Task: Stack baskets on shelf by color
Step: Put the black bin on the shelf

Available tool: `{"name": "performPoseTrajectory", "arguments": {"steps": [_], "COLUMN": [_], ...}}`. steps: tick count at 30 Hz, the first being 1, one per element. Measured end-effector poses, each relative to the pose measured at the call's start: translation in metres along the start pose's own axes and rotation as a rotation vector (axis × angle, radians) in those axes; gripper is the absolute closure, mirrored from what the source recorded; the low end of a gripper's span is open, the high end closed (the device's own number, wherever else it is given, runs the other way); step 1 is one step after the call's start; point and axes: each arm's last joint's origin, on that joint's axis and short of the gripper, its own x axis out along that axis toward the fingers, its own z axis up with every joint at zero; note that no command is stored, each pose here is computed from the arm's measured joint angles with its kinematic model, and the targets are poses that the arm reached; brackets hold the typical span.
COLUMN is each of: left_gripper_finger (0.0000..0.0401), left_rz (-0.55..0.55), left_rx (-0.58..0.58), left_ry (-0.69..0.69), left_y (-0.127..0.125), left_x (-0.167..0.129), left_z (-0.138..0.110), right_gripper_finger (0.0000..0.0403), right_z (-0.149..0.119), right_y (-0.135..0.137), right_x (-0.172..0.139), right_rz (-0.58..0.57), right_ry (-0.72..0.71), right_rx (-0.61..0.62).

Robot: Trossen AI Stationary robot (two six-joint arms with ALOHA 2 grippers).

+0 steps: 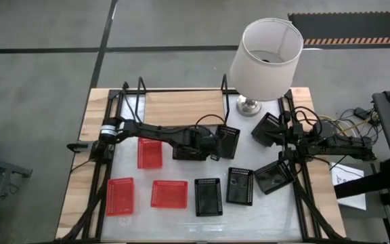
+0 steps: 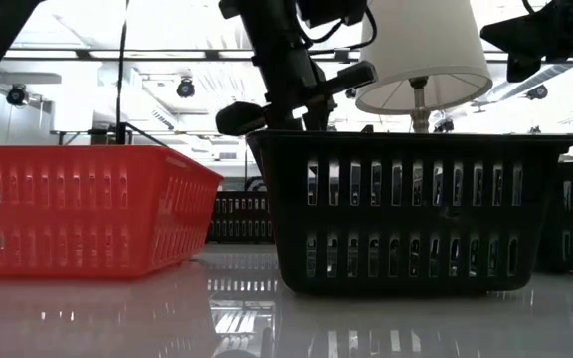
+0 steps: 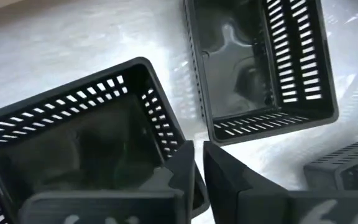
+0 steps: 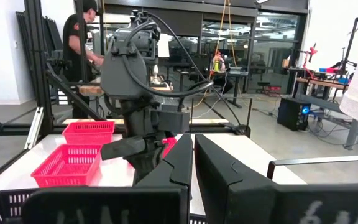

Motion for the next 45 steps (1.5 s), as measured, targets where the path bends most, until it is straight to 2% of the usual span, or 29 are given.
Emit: {"name": "performPoseTrajectory", "arguments": {"steps": [7, 12, 31, 45], "left_gripper_finger": [0.0297, 0.0266, 0.0261, 0.0261], "left_rz": [-0.010, -0.009, -0.005, -0.002], "left_rx": [-0.009, -0.004, 0.003, 0.002], "left_ry": [-0.005, -0.004, 0.005, 0.036], "left_y": [0.001, 0.002, 0.003, 0.009], "left_x": [0.005, 0.007, 0.007, 0.027], "left_z": [-0.002, -0.003, -0.005, -0.017], "right_gripper_finger": [0.0392, 0.0392, 0.0392, 0.0392], "right_z": [0.000, 0.000, 0.000, 0.000], "right_y": [0.000, 0.000, 0.000, 0.000], "right_x": [0.000, 0.000, 0.000, 0.000], "right_rz": [0.000, 0.000, -0.001, -0.001], "right_ry": [-0.001, -0.001, -0.001, -0.002], "right_rx": [-0.011, -0.014, -0.015, -0.014]}}
